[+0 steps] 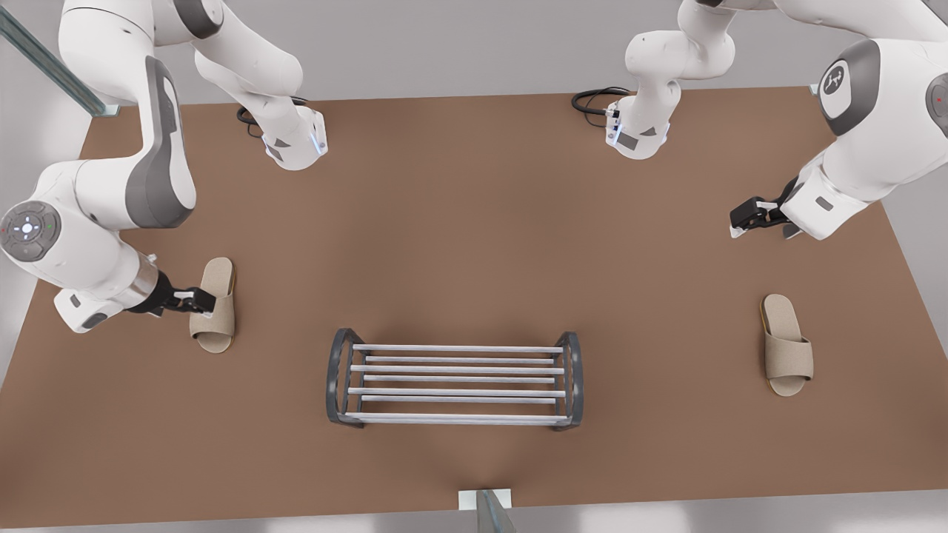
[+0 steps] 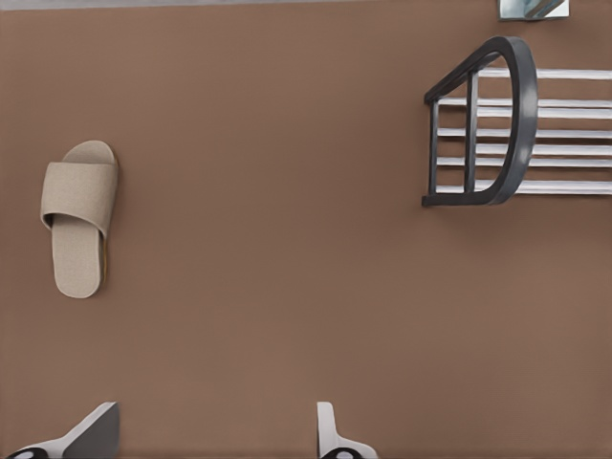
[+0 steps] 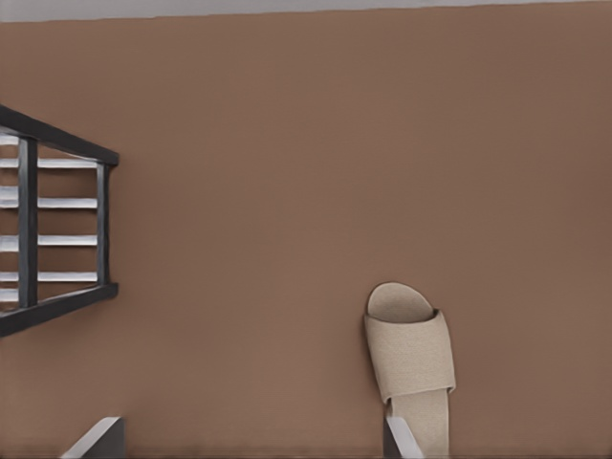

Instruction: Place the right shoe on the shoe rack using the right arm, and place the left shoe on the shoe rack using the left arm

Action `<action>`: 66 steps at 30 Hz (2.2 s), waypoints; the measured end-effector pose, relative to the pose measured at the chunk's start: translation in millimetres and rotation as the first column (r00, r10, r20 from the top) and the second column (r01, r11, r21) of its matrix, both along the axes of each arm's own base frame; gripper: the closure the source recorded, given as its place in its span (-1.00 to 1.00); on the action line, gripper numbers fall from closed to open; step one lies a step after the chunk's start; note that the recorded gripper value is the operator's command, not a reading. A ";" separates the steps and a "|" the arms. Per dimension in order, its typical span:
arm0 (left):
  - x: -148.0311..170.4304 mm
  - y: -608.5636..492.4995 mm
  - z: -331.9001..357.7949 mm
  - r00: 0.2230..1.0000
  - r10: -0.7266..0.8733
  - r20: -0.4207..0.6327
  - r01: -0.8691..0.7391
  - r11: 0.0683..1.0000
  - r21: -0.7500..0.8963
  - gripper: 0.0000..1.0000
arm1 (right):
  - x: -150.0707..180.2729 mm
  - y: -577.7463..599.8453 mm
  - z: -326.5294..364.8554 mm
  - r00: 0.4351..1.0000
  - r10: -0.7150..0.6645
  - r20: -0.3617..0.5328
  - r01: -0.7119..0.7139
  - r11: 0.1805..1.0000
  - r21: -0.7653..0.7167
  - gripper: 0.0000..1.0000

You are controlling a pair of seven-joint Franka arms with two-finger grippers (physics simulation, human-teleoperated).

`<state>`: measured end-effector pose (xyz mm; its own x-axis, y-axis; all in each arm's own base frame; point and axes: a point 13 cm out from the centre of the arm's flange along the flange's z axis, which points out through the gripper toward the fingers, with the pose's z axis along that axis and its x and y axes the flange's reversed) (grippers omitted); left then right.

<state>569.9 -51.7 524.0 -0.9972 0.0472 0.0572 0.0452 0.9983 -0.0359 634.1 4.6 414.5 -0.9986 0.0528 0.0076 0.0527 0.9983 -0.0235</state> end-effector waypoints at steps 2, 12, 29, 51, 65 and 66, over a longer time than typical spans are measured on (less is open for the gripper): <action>-0.1 -0.6 -0.1 1.000 -0.001 0.000 0.001 1.000 0.001 -1.00 | -2.5 -3.1 0.7 1.000 -0.011 -0.011 0.011 1.000 0.002 -1.00; -85.6 -185.2 -111.8 0.917 -0.317 -0.242 0.394 0.631 0.669 -1.00 | -157.2 -61.9 -182.1 0.973 -0.091 -0.212 0.081 0.995 -0.054 -1.00; -21.1 54.9 -311.5 0.704 -0.662 0.257 0.015 0.375 0.927 -1.00 | -109.2 -148.6 -312.6 0.991 0.072 0.117 -0.077 0.996 0.039 -1.00; 34.5 241.7 -447.7 0.486 -0.016 0.874 -0.457 0.847 0.270 -1.00 | -137.1 -157.5 -268.9 0.959 0.257 0.118 -0.261 0.965 0.019 -1.00; 104.2 239.1 -446.0 0.410 -0.142 0.901 -0.316 0.905 0.286 -1.00 | -148.8 -146.2 -301.8 0.984 0.171 0.048 -0.177 0.975 0.136 -1.00; 106.8 239.6 -448.8 0.411 -0.149 0.900 -0.310 0.905 0.291 -1.00 | -146.9 -145.9 -304.8 0.986 0.162 0.049 -0.168 0.975 0.147 -1.00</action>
<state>676.7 187.9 75.2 -0.4732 0.1681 -0.8648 -0.2606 0.9110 0.3197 487.2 -141.3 109.7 -0.9932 -0.1115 -0.0333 -0.1149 0.9854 0.1257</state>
